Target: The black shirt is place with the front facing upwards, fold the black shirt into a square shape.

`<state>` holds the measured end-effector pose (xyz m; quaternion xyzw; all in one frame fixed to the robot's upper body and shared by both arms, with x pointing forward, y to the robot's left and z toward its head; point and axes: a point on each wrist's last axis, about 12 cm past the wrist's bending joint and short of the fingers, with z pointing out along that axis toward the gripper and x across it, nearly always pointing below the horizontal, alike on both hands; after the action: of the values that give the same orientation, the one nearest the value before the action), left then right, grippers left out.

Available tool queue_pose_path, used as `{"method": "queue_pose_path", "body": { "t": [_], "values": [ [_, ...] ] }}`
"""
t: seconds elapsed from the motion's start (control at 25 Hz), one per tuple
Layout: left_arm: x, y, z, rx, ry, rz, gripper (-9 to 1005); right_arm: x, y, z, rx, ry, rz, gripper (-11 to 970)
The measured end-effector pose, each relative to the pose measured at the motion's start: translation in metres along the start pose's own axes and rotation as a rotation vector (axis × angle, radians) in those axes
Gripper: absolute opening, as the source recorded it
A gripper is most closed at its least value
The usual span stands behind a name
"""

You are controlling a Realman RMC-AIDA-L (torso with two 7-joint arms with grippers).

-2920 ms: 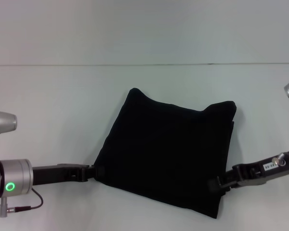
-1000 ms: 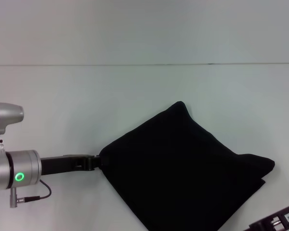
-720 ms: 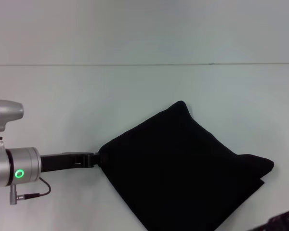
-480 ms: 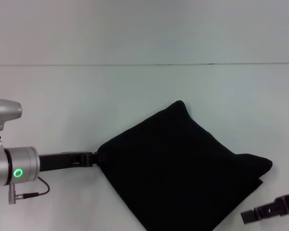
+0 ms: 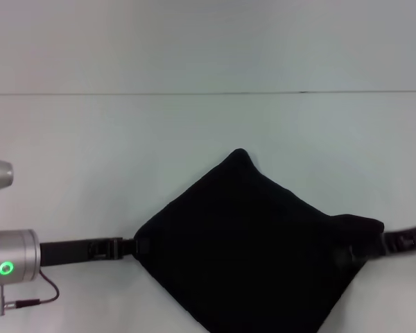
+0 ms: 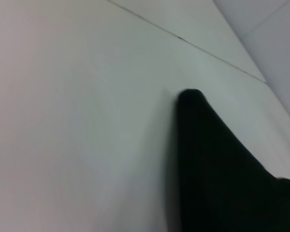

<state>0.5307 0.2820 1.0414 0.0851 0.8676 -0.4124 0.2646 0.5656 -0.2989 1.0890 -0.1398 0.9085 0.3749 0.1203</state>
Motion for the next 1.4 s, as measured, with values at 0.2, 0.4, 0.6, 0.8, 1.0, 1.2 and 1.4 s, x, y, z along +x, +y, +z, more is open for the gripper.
{"method": "queue_pose_path", "body": {
  "t": [0.2,0.4,0.6,0.8,1.0,1.2,1.4],
  "values": [
    [0.011,-0.006,-0.008,0.075,0.039,-0.008,99,-0.026,0.004,0.005,0.064,-0.059,-0.048,450],
    [0.026,-0.012,-0.009,0.130,0.102,-0.016,99,-0.052,0.012,0.012,0.118,-0.123,-0.108,451],
    [0.041,-0.018,-0.003,0.193,0.133,-0.045,100,-0.072,0.024,0.024,0.154,-0.138,-0.179,452],
    [0.042,-0.019,-0.002,0.209,0.128,-0.067,100,-0.076,0.031,0.027,0.130,-0.164,-0.208,450],
    [0.036,-0.016,-0.014,0.214,0.086,-0.074,100,-0.070,0.027,0.020,0.077,-0.233,-0.231,452],
    [0.033,-0.003,-0.034,0.142,0.001,-0.083,251,-0.058,0.016,0.009,0.038,-0.337,-0.237,454],
    [0.032,0.006,-0.060,0.111,-0.186,-0.024,447,-0.039,0.011,-0.004,-0.053,-0.439,-0.283,457]
  ]
}}
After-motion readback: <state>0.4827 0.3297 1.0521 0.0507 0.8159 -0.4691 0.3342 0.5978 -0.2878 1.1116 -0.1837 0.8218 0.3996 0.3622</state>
